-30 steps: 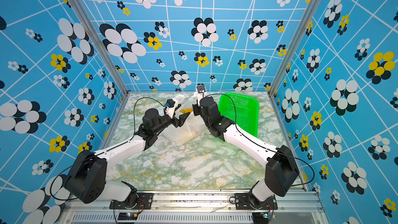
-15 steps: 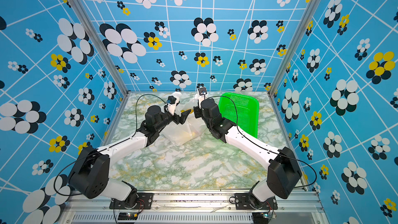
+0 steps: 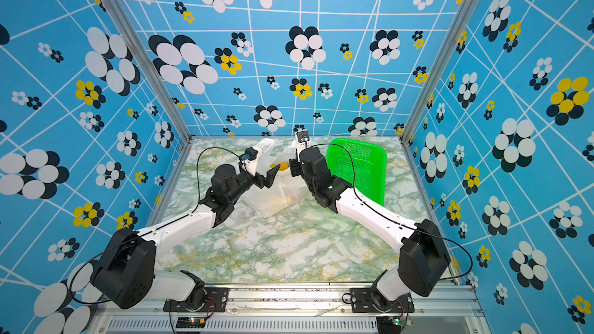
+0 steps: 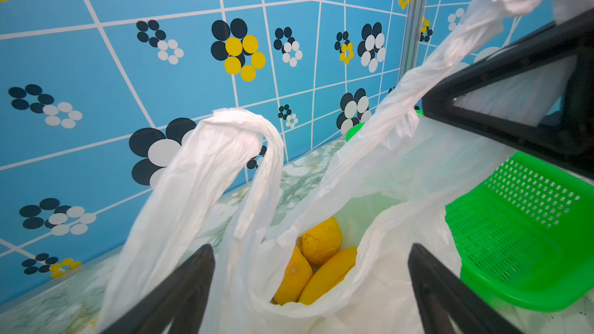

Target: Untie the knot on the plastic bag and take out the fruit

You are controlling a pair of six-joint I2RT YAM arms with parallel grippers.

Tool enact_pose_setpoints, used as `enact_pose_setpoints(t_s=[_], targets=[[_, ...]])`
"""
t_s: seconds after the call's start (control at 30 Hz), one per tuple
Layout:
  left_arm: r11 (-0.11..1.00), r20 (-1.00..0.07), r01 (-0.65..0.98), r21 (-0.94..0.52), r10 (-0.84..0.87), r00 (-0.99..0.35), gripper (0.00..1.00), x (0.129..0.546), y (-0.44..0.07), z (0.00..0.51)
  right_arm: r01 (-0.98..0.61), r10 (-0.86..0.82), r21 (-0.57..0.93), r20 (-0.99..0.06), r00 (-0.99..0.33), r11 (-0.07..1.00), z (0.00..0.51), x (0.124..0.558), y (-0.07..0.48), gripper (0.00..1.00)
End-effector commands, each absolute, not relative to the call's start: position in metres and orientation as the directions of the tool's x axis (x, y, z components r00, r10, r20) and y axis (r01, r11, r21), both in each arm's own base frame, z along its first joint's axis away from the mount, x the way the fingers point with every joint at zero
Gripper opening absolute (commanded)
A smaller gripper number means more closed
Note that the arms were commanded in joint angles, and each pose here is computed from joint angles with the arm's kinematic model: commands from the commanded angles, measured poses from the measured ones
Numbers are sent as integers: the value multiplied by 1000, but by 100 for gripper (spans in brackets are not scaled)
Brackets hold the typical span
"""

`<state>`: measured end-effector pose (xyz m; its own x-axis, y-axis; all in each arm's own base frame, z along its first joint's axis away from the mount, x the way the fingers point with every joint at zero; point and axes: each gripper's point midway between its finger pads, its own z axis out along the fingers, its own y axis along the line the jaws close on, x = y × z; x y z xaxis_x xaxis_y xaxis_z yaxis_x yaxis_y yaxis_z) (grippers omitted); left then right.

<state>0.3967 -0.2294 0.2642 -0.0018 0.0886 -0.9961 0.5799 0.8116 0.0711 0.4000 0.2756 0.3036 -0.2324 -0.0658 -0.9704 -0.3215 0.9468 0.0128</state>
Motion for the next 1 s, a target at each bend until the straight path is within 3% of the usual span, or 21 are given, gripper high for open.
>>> enact_pose_setpoints(t_s=[0.0,0.23,0.33,0.4,0.47,0.53,0.87,0.97], targets=[[842,-994,531,96,108,8,96,426,-226,273,-357,-34,53,-972,-231,933,308,394,279,7],[839,-993,538,86,116,-22,92,461,-239,264,-399,-7,91,-971,-238,913,309,389,286,6],[832,-991,549,81,126,-45,70,472,-243,262,-396,-4,92,-972,-236,913,310,388,285,6],[831,-992,553,67,117,-56,49,477,-243,261,-389,1,93,-973,-229,917,313,387,282,6],[823,-993,567,37,93,-70,22,478,-242,262,-374,6,92,-974,-225,923,314,387,278,6],[815,-995,579,17,72,-73,3,476,-239,265,-365,14,95,-976,-218,926,316,387,276,7],[835,-1000,551,-5,2,-13,0,441,-209,327,-243,80,140,-967,-240,960,320,413,250,6],[812,-1000,584,-9,4,-21,6,423,-208,337,-199,158,219,-946,-283,955,320,432,232,4]])
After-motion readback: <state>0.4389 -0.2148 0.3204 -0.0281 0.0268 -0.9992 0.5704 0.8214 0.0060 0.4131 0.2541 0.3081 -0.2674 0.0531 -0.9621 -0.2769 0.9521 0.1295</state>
